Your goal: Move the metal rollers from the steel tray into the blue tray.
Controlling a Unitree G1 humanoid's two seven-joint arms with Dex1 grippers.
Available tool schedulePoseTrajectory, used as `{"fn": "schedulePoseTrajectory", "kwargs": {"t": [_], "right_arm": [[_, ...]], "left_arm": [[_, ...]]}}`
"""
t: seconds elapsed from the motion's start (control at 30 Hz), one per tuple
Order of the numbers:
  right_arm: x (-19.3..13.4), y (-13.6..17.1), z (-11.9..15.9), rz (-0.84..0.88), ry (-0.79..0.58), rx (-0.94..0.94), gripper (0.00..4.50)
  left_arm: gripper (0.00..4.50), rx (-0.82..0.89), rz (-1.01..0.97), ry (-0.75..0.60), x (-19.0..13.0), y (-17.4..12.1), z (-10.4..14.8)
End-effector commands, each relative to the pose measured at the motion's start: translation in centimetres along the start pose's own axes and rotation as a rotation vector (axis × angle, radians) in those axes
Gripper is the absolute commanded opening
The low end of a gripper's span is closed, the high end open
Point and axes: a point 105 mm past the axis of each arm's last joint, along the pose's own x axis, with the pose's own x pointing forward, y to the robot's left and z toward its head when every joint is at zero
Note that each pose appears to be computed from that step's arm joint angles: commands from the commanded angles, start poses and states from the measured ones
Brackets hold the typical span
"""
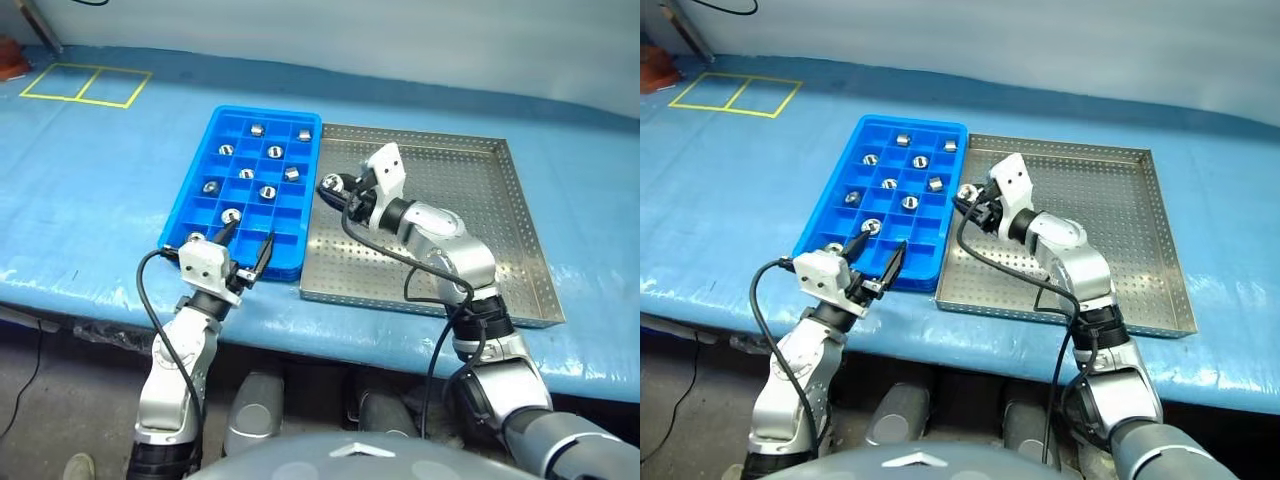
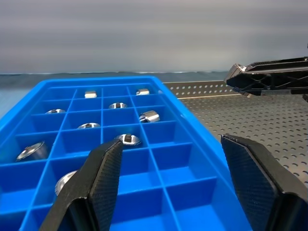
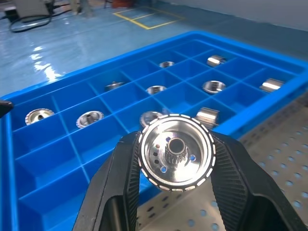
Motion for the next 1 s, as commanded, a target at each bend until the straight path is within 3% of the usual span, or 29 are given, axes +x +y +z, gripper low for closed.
{"fn": "schedulePoseTrajectory", "kwargs": {"t": [0.03,0.3,0.53,0.7,1.0], "right_arm": [[0.5,0.8,1.9,0.059,-0.051,-0.070,1.72],[1.7,3.1,1.4,0.179,-0.024,-0.090,1.72],[2.1,3.5,-0.5,0.201,0.072,-0.123,1.72],[2.0,2.2,-2.0,0.141,0.158,-0.154,1.72],[1.0,0.4,-2.2,0.074,0.187,-0.145,1.72]], "left_arm": [[3.61,0.020,0.002,-0.059,0.0,-0.3,1.6],[3.61,0.031,0.058,-0.049,-0.5,0.3,1.5],[3.61,0.037,0.086,-0.041,-1.1,0.5,1.4],[3.61,0.039,0.090,-0.041,-1.1,0.6,1.4],[3.61,0.038,0.073,-0.045,-0.6,0.4,1.5]]}}
